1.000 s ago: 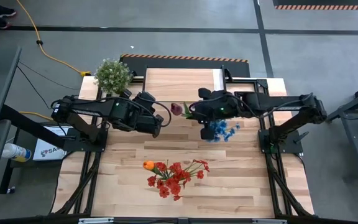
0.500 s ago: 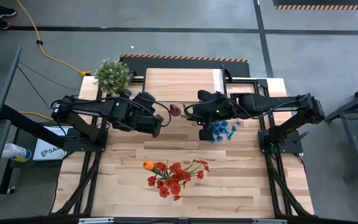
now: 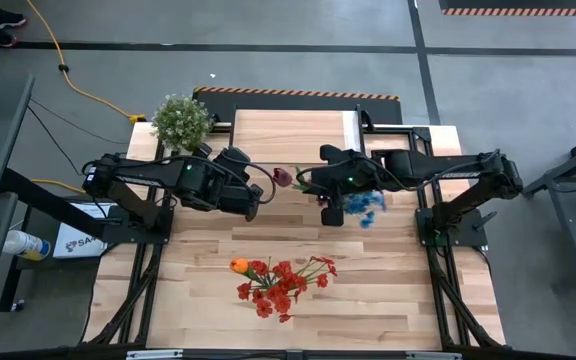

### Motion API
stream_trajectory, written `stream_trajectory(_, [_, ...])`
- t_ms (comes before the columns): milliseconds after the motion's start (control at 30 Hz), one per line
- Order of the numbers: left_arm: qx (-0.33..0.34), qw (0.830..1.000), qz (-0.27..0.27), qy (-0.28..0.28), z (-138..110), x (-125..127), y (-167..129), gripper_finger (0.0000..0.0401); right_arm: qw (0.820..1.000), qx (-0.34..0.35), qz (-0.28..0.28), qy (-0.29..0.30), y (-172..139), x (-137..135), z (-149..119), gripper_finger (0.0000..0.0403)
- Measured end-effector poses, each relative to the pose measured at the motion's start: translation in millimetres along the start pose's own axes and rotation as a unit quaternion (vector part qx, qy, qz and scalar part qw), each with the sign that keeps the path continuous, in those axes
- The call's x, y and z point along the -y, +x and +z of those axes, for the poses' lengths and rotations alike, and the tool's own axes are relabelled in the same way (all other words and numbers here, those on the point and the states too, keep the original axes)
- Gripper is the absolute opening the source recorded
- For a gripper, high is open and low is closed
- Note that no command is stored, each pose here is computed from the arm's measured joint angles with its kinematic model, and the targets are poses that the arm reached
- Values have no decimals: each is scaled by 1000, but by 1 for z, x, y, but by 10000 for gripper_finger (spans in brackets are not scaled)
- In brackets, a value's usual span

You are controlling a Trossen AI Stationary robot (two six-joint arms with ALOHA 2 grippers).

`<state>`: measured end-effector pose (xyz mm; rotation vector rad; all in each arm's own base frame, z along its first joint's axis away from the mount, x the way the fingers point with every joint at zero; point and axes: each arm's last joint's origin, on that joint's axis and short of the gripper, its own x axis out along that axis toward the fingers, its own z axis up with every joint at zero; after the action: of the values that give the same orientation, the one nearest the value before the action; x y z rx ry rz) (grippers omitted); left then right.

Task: Pick and place flowers into a vace then onto a shelf
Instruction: Put the red flower into the top transparent vase

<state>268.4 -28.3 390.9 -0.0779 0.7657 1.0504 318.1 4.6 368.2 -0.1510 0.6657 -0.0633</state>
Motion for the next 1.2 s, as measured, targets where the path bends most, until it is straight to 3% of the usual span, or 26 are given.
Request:
stream_trajectory(533, [-1,1000,-1,2,0,0,0,138,1000,0,1,20,0,0,0,18])
stream_trajectory(1200, [-4,1000,-3,2,0,0,0,138,999,-8,4,51,1,-1,-1,10])
